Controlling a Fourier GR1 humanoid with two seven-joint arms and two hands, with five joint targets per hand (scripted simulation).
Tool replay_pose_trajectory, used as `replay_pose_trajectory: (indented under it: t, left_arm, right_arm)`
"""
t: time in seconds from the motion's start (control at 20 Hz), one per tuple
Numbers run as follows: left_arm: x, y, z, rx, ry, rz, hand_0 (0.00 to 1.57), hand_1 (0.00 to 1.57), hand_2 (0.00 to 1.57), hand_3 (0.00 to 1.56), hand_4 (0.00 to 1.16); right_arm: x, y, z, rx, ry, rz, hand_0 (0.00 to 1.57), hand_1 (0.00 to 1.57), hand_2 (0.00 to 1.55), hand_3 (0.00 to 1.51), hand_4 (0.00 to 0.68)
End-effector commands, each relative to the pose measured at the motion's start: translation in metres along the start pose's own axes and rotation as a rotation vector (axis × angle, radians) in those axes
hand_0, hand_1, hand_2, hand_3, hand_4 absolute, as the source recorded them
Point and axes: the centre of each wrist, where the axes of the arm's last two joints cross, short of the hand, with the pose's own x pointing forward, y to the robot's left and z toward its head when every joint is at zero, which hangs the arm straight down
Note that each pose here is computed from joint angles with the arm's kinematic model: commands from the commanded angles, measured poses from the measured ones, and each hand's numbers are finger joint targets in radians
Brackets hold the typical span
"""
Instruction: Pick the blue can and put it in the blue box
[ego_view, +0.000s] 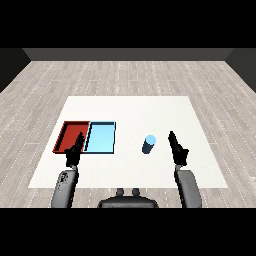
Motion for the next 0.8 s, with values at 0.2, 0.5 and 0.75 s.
replay_pose_trajectory:
  t: [0.2,0.5,0.75]
  left_arm:
    - [0.016,-0.006,-0.0089,-0.037,-0.061,0.052,0.0,0.0,0.0,0.0,0.0]
    - [0.036,-0.015,-0.019,-0.073,-0.491,0.205,0.0,0.0,0.0,0.0,0.0]
    - [0.018,-0.017,0.0028,-0.077,-0.503,0.214,0.0,0.0,0.0,0.0,0.0]
  right_arm:
    - [0.005,-0.037,-0.025,0.015,-0.032,-0.033,0.0,0.0,0.0,0.0,0.0]
    - [0.013,-0.022,-0.026,0.105,-0.265,-0.245,0.0,0.0,0.0,0.0,0.0]
    - [-0.007,-0.049,-0.035,0.139,-0.272,-0.252,0.0,0.0,0.0,0.0,0.0]
